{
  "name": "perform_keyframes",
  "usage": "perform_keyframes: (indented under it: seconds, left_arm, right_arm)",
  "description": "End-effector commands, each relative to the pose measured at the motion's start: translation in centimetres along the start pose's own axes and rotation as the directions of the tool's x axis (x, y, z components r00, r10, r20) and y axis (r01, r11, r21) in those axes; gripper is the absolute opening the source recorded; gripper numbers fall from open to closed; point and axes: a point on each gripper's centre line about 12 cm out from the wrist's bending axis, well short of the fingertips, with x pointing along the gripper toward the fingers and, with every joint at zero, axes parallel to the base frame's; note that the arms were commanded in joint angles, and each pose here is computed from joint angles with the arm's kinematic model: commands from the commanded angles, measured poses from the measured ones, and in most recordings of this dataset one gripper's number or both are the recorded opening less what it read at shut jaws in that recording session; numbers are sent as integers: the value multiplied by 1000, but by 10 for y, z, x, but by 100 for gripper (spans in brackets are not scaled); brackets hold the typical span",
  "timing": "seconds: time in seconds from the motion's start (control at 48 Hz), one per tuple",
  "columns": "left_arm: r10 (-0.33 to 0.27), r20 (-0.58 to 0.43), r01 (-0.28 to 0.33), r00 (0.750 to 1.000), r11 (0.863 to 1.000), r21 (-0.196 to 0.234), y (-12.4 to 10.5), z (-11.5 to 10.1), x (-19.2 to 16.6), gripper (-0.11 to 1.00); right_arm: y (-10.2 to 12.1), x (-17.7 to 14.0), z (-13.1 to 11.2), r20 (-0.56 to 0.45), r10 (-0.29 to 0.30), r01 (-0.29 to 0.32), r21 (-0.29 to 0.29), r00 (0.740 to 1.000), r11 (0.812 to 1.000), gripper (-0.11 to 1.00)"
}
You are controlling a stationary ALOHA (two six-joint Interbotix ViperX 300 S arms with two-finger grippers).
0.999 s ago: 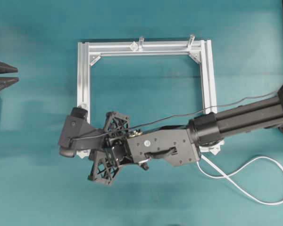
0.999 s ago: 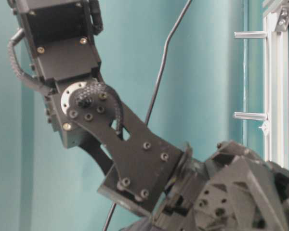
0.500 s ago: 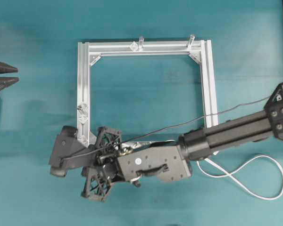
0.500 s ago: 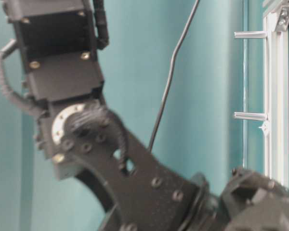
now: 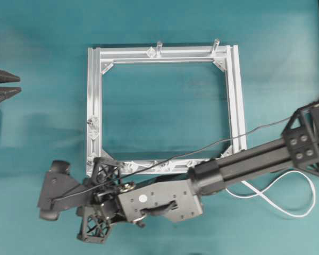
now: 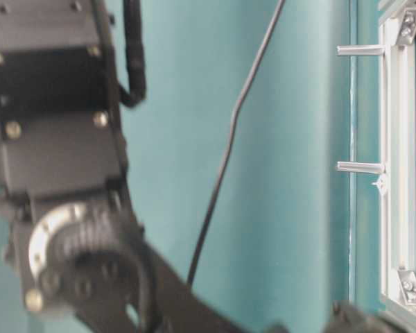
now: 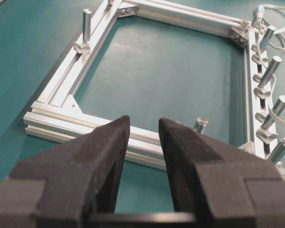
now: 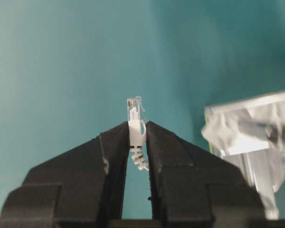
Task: Move the cable alternately left and right between 8 closely spaced pins so it hooks onto each one.
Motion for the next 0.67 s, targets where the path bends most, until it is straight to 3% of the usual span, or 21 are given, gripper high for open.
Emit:
perform_keyframes:
  seconds: [0.0, 0.146, 0.375, 0.645]
  left_arm:
    - [-1, 1, 1, 1000, 1000, -3, -1, 4, 1, 35]
    - [-1, 1, 1, 1000, 1000, -3, -1, 4, 1, 35]
    - [-1, 1, 1, 1000, 1000, -3, -1, 4, 1, 35]
    - [-1, 1, 1, 1000, 1000, -3, -1, 4, 1, 35]
  right_arm:
    - [15, -18, 19, 58, 43, -41, -28, 997, 999, 13]
    - [12, -12, 28, 71, 39, -35, -60, 997, 998, 13]
    - [-5, -5, 54, 117, 30, -27, -25, 993, 999, 13]
    - [-33, 1, 66, 107, -19, 21, -21, 994, 1000, 13]
